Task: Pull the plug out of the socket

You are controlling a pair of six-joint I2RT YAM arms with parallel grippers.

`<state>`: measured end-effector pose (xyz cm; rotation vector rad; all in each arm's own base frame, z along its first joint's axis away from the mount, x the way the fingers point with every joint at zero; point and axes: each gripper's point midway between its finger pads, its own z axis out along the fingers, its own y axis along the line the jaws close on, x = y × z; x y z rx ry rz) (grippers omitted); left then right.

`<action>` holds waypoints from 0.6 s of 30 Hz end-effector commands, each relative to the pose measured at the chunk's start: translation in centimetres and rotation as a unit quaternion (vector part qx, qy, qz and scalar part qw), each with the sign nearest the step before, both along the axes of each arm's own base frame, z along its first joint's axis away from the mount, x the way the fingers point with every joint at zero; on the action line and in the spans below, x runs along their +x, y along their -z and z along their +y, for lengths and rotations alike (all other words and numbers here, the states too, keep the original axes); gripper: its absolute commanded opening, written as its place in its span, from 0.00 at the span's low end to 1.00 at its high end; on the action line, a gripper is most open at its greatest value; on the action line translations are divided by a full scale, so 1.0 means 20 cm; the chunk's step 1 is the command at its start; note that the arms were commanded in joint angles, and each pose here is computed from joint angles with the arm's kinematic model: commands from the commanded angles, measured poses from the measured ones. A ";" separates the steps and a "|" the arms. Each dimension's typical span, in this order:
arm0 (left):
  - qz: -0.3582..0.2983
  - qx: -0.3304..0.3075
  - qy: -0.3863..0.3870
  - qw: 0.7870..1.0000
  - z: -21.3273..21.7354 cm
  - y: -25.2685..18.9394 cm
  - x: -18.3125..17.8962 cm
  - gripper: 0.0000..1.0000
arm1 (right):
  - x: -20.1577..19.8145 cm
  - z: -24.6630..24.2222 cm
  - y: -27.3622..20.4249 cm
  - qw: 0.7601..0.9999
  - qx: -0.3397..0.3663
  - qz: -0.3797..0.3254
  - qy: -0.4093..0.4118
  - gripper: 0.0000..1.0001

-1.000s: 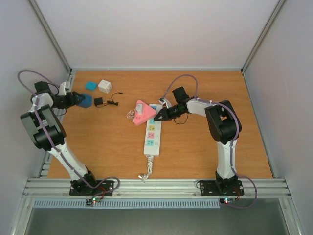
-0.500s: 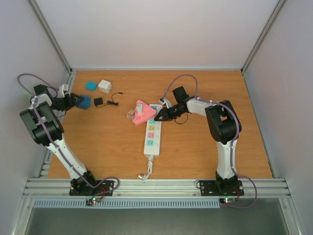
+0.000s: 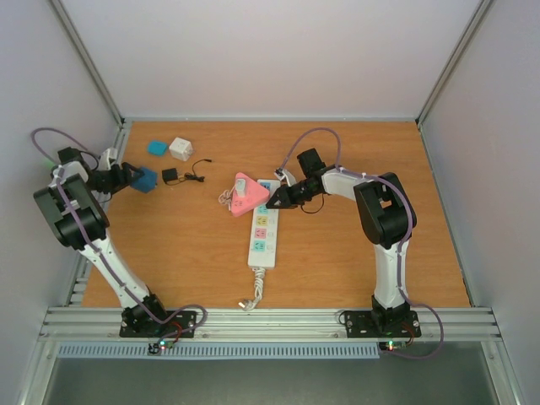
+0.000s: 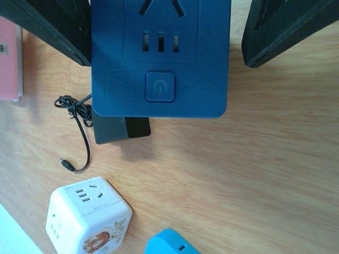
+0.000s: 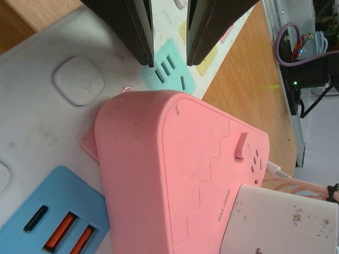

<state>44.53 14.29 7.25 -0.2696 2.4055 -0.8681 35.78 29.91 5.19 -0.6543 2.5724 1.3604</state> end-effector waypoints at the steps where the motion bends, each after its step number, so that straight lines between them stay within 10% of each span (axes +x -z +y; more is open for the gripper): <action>1: 0.006 0.016 -0.012 1.000 0.08 0.01 0.01 0.78 | -0.05 -0.11 0.24 0.995 -0.092 0.037 0.026 0.21; 18: 0.039 0.079 -0.037 0.995 0.16 0.05 -0.05 0.73 | -0.07 -0.12 0.22 0.995 -0.090 0.027 0.022 0.21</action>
